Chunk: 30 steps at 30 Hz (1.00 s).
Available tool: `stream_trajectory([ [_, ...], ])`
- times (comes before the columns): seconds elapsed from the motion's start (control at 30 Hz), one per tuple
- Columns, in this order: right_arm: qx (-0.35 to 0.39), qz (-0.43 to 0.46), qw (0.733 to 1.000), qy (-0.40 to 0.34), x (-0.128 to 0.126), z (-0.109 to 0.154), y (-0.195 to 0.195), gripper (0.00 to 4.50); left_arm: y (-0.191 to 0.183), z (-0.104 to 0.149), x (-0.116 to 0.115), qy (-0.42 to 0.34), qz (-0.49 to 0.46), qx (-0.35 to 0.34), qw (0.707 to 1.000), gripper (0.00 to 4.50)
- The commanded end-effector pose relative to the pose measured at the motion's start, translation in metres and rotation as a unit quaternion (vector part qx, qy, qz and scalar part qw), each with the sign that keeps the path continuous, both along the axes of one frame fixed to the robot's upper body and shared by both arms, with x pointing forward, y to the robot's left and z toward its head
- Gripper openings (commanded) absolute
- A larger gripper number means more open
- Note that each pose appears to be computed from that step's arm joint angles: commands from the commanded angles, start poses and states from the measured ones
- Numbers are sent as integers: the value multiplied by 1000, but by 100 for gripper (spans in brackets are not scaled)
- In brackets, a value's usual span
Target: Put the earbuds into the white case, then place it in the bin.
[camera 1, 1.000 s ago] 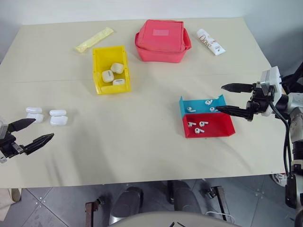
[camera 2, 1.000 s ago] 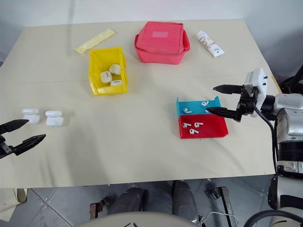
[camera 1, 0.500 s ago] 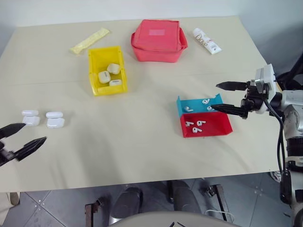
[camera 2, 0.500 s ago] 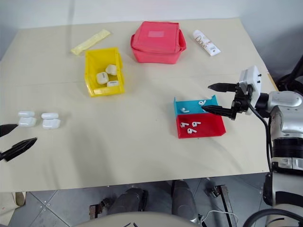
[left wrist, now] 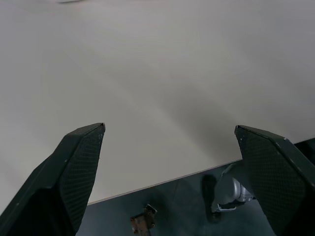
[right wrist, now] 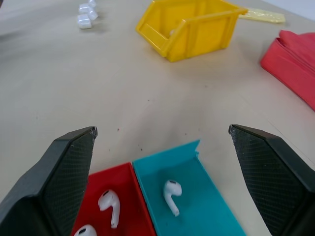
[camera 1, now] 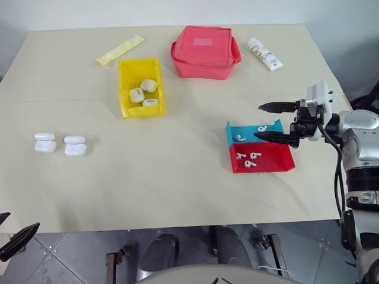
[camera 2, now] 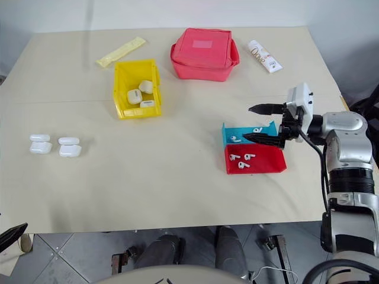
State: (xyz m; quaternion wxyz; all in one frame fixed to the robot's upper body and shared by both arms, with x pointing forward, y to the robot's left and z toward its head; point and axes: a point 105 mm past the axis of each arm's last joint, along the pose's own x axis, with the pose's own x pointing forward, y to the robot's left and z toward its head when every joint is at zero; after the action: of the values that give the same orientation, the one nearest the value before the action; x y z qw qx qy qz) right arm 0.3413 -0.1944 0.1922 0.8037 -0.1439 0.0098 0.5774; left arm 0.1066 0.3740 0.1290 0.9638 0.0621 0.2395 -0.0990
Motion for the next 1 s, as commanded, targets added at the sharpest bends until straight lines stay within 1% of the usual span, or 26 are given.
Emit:
stream_trajectory([
  [0.03, 4, 18, 1000, -20, 1, 11, 5, 450, -7, 28, 26, -50, -16, 59, 997, 449],
  [0.1, 3, 20, 1000, -22, 2, 10, 7, 450, -9, 34, 46, -55, 0, 64, 996, 449],
  [0.17, 4, 21, 1000, -22, 2, 10, 8, 450, -8, 33, 62, -29, 28, 66, 997, 449],
  [0.23, 5, 23, 999, -22, 1, 8, 9, 450, -14, 31, 77, 0, 32, 70, 997, 449],
  [0.27, 5, 24, 999, -22, 1, 7, 10, 450, -16, 31, 82, 9, 31, 73, 997, 449],
  [0.4, 6, 34, 999, -19, -6, 3, 10, 450, -20, 20, 106, 88, 58, 77, 991, 449],
  [0.53, 10, 60, 998, -13, -18, 0, 13, 450, -26, 20, 127, 123, 82, 58, 987, 449],
  [0.63, 13, 82, 996, -12, -25, 2, 18, 450, -30, 23, 139, 147, 100, 46, 983, 449],
  [0.77, 14, 95, 995, -18, -28, 3, 24, 450, -31, 30, 158, 162, 136, 26, 977, 449],
  [0.9, 19, 93, 995, -21, -28, 3, 26, 450, -31, 29, 169, 182, 152, 22, 971, 449],
  [1.0, 20, 92, 995, -20, -29, 0, 26, 450, -31, 28, 171, 194, 154, 21, 969, 449],
])
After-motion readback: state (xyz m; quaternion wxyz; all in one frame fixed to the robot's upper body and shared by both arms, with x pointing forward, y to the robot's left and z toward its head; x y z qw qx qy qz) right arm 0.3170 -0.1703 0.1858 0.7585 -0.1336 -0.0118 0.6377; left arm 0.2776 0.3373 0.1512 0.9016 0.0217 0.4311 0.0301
